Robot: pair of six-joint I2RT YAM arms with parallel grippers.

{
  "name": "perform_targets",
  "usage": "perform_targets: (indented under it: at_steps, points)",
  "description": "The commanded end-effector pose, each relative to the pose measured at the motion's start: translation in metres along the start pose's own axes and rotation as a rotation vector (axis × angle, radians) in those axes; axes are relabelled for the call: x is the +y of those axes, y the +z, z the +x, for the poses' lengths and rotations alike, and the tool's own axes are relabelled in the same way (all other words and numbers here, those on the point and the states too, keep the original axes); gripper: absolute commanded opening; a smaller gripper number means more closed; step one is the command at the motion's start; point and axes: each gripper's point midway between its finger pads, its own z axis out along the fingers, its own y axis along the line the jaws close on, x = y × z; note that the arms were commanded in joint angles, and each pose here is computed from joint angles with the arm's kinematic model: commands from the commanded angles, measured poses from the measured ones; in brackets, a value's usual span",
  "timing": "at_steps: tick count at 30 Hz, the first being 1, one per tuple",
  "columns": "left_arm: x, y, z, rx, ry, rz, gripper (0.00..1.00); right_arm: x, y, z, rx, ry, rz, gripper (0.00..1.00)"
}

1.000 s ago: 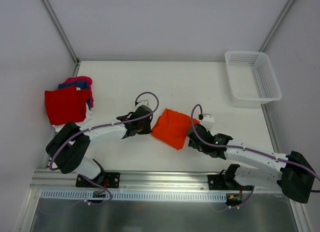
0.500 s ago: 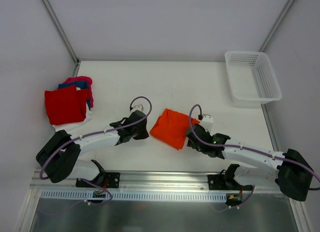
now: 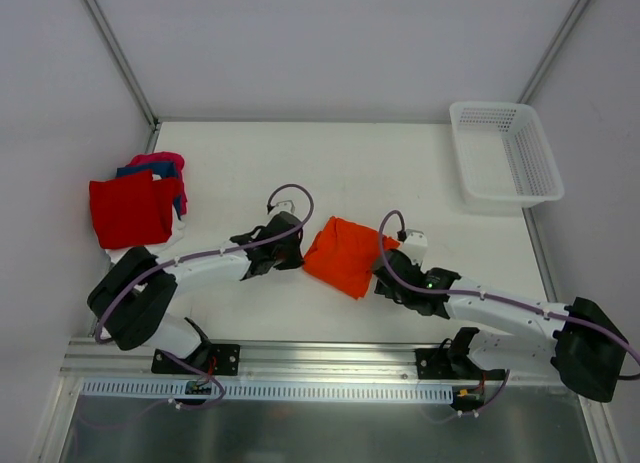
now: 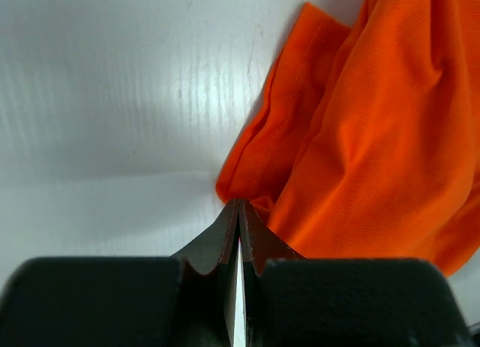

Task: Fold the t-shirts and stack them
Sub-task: Fold the tshirt

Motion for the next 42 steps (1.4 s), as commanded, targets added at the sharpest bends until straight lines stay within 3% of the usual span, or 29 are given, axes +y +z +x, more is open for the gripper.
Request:
perform_targets:
  at_steps: [1,6,16,28,30,32,33,34,35,36,38,42]
  points:
    - [-0.015,0.007,-0.018,-0.041,0.042,0.014,0.00,0.000,-0.001,-0.006,-0.034,0.040,-0.007,0.47]
    - [-0.024,0.019,-0.023,-0.037,0.047,0.034,0.00,-0.003,-0.002,-0.006,-0.041,0.046,-0.006,0.47]
    - [-0.030,0.015,0.008,0.037,-0.016,0.127,0.00,-0.007,0.002,-0.004,-0.034,0.044,0.011,0.48]
    - [-0.030,0.000,0.002,-0.019,0.000,0.142,0.00,-0.004,0.003,-0.006,-0.043,0.053,0.002,0.48]
    - [-0.030,-0.007,-0.008,-0.056,0.014,0.138,0.02,-0.002,-0.001,-0.014,-0.073,0.052,-0.014,0.53]
    - [-0.027,-0.018,-0.022,-0.109,0.049,0.119,0.18,-0.002,-0.006,-0.022,-0.104,0.059,-0.030,0.61]
    - [-0.024,-0.022,-0.027,-0.130,0.070,0.106,0.49,0.002,-0.013,-0.031,-0.134,0.085,-0.067,0.64]
    - [-0.018,-0.026,-0.032,-0.154,0.077,0.073,0.71,0.003,-0.017,-0.034,-0.148,0.073,-0.088,0.68]
    - [-0.017,-0.034,-0.039,-0.186,0.077,0.074,0.87,0.005,-0.021,-0.037,-0.159,0.075,-0.115,0.76]
    - [-0.015,-0.038,-0.043,-0.207,0.078,0.071,0.97,0.010,-0.026,-0.042,-0.176,0.079,-0.149,0.80]
    - [-0.010,-0.042,-0.045,-0.230,0.091,0.065,0.99,0.008,-0.036,-0.050,-0.216,0.085,-0.193,0.90]
    - [0.002,-0.028,-0.030,-0.158,0.073,0.045,0.99,-0.009,-0.030,-0.049,-0.243,0.130,-0.173,0.97]
